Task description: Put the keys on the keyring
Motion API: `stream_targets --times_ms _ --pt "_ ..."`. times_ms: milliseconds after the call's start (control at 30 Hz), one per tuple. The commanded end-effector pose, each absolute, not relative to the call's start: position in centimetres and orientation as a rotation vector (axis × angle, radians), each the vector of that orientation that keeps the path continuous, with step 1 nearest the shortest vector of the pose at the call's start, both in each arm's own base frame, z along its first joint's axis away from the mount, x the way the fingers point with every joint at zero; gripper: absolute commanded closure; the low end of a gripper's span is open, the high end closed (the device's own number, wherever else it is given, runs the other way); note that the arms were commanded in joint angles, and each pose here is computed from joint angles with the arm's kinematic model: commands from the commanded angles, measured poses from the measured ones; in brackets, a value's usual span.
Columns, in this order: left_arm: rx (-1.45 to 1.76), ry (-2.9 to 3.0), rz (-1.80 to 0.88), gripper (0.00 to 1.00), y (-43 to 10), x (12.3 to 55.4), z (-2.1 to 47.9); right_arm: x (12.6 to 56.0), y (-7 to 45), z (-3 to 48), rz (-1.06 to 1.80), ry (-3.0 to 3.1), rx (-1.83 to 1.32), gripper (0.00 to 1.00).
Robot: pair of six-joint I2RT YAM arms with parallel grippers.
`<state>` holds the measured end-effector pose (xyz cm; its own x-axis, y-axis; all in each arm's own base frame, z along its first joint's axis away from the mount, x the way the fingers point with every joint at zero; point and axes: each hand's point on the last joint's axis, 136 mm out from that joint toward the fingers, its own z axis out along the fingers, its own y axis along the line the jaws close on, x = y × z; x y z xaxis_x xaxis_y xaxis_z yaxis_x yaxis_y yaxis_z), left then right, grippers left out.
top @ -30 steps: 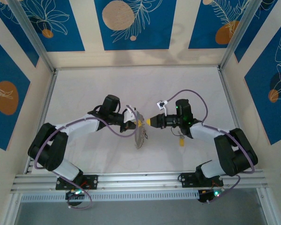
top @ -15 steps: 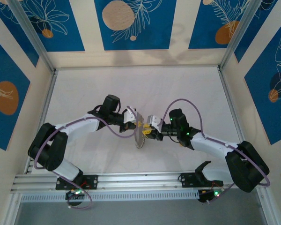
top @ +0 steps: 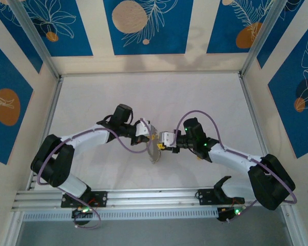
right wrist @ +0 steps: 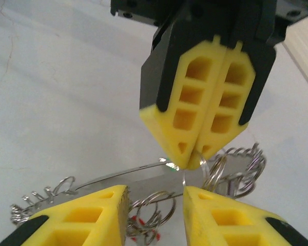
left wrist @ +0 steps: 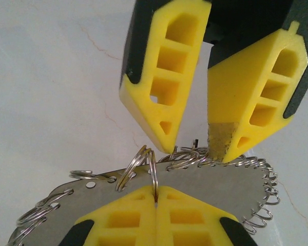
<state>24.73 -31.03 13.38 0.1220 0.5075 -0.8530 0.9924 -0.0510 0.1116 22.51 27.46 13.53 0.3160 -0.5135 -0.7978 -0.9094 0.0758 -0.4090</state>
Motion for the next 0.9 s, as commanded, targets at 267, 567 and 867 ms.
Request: stream_targets --times_ms 267,567,867 --pt "1.706 1.442 -0.786 1.0 -31.9 24.9 12.7 24.6 27.9 13.8 0.389 1.287 -1.657 0.66" --pt "1.713 1.433 -0.765 1.0 -32.2 25.2 12.8 25.6 27.2 14.7 0.404 1.294 -1.598 0.6" --pt "1.729 1.428 -0.751 1.0 -32.6 25.5 12.7 25.3 27.1 15.3 0.481 1.257 -1.587 0.58"
